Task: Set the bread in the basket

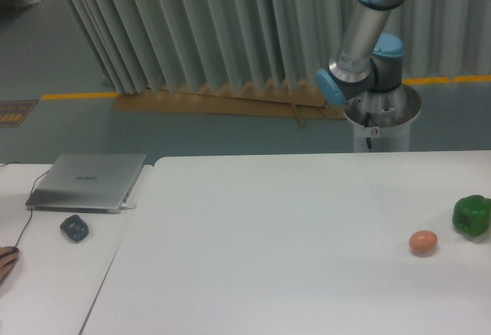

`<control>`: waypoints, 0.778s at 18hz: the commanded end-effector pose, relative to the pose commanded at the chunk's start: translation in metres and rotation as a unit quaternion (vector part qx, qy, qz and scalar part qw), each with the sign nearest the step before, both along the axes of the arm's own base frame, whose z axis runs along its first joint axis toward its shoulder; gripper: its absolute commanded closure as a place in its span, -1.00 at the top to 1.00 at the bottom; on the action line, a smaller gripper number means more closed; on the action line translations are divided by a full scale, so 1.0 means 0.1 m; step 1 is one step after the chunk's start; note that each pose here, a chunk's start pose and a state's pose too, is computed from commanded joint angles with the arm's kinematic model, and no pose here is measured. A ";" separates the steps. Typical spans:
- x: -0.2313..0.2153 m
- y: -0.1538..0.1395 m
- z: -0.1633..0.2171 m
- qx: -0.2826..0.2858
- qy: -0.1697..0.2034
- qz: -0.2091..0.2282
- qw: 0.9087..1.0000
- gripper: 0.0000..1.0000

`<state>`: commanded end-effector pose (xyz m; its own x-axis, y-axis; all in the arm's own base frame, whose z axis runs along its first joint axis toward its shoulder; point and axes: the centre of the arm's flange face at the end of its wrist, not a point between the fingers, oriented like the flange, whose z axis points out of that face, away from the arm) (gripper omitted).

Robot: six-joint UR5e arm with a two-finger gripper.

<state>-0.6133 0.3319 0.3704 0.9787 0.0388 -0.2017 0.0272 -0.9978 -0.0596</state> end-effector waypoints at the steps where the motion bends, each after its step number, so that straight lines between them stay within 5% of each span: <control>1: 0.00 0.01 0.00 0.001 0.006 0.000 1.000 0.99; 14: -0.03 0.01 0.05 0.000 0.016 -0.012 1.000 1.00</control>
<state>-0.6165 0.3326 0.3755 0.9725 0.0148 -0.2325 0.0006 -0.9982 -0.0608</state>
